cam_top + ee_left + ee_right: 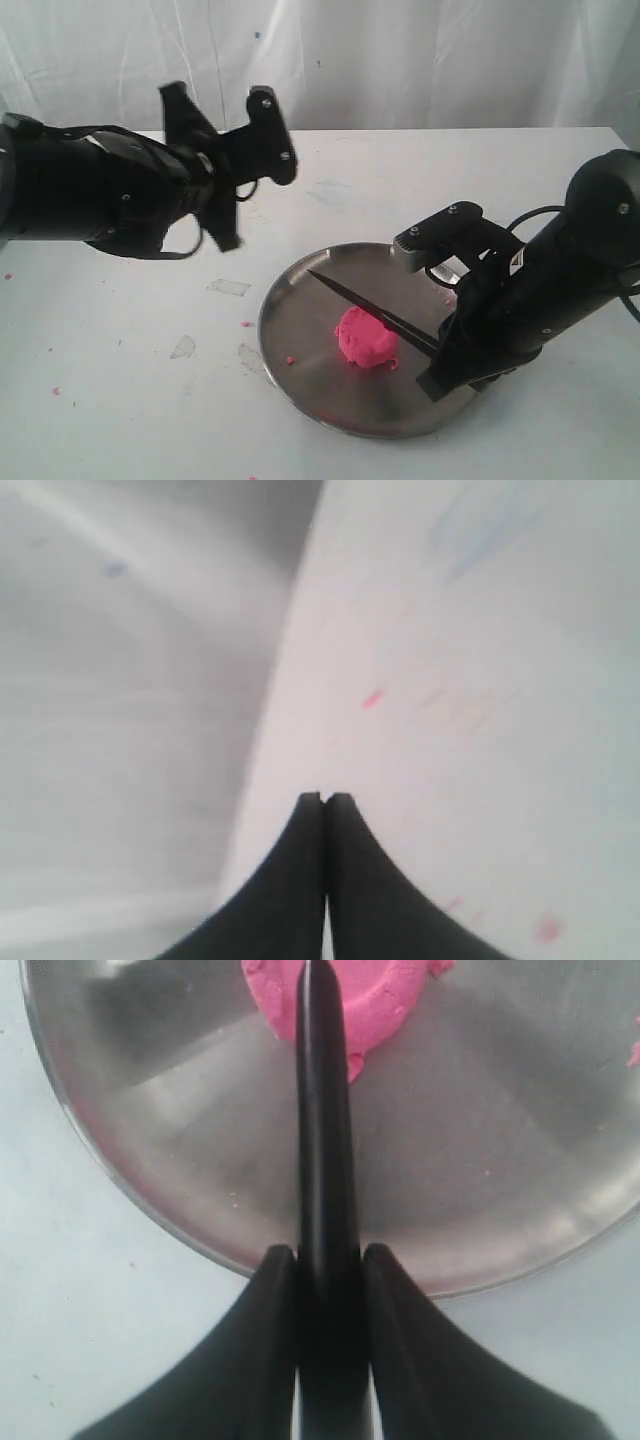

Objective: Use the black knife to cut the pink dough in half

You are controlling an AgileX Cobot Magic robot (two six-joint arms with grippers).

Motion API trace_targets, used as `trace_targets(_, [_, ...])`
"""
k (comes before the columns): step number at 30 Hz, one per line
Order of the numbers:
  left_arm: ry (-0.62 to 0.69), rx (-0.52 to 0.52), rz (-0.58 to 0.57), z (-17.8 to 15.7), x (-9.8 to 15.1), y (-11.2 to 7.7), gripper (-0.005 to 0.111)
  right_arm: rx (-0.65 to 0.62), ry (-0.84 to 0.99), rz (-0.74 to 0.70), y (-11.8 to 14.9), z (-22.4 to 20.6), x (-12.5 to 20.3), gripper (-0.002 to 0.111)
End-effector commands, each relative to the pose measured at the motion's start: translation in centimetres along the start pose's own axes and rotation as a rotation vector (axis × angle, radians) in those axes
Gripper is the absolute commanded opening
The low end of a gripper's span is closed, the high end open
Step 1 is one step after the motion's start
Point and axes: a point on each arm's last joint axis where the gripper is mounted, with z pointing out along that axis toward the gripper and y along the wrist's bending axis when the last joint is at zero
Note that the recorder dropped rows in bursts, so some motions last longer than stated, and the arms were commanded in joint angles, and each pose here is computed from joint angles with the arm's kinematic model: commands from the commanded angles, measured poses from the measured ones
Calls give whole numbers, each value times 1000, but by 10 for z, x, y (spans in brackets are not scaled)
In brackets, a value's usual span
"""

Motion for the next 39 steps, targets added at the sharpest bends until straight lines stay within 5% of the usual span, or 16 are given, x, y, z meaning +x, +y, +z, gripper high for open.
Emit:
trace_targets(1, [330,233,-209,-12,23,-4,0,-1,-9,10,1,0,0,0])
trace_targets(2, [297,511,-179,-21,12,-19,0,-4,-5,10,1,0,0,0])
trace_targets(4, [166,805,-218,-35,-11,-29,0,-7,2,10,1,0,1,0])
trace_targets(5, [123,840,-247,-38,-17,-28,0,-7,2,10,1,0,1,0])
trace_targets(10, [-36,779,-512,-23,-30,-40,0,41,26,-34,-3,0,3,0])
trace_targets(15, [-127,672,-554,-12,-34,-39,0,28,73,-6,-2,3,11,0])
trace_targets(26, [-124,649,-557,10,-34,-59,0,30,20,39,-1,12,16,0])
trace_targets(29, [-69,676,-741,6,-37,-61,0,14,33,62,0,17,16,0])
trace_targets(39, [-130,642,-568,15,-41,-79,0,-12,84,92,-1,32,18,0])
